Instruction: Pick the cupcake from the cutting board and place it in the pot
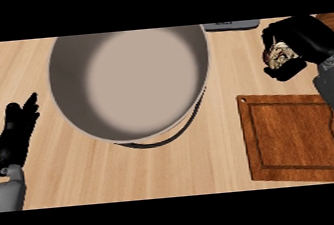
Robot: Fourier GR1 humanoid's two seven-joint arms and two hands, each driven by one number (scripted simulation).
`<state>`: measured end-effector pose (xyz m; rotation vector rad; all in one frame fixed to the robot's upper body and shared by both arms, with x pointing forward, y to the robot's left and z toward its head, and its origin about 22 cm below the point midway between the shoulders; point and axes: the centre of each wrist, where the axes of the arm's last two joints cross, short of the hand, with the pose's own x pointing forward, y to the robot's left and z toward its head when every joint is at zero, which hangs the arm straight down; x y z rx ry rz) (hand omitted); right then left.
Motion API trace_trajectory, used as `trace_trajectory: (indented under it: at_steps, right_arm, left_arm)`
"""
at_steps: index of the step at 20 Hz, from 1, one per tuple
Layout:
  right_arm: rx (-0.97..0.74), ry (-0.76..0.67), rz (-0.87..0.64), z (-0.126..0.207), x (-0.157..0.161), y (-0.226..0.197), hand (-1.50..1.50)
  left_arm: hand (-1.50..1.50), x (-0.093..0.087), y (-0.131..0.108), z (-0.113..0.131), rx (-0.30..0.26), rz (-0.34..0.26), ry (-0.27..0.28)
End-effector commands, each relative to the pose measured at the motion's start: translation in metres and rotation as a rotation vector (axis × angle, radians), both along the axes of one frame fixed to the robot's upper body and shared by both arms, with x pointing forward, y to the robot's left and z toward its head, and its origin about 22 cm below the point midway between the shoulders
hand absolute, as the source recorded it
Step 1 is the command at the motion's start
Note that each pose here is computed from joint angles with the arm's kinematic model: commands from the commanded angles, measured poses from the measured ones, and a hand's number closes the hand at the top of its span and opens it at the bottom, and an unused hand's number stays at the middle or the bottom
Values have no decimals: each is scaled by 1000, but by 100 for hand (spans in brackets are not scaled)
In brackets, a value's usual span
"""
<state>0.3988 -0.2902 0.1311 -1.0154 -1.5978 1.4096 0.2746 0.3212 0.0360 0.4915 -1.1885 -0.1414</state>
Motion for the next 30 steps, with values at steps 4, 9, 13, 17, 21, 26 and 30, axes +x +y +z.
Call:
trace_trajectory:
  at_steps: [4, 9, 13, 17, 21, 26, 30]
  right_arm:
    - [258, -289, 270, 54, 12, -5, 150]
    - [511, -362, 446, 78, 14, 11, 150]
    - [542, -403, 526, 122, 3, 10, 150]
    - [494, -336, 565, 150, -17, 59, 150]
    - [487, -260, 577, 169, -37, 105, 150]
    - [435, -199, 547, 183, -47, 165, 150]
    - [425, -104, 546, 157, -44, 195, 150]
  left_arm:
    - [0, -12, 9, -14, 4, 28, 4]
    - [0, -12, 7, -13, 9, 49, 17]
    - [0, 0, 10, -11, 18, 62, 37]
    - [0, -7, 20, -13, 6, 45, 14]
    - [0, -5, 7, -10, 2, 37, 37]
    - [0, -16, 4, -16, 9, 46, 21]
    - [0, -19, 8, 4, 7, 38, 16]
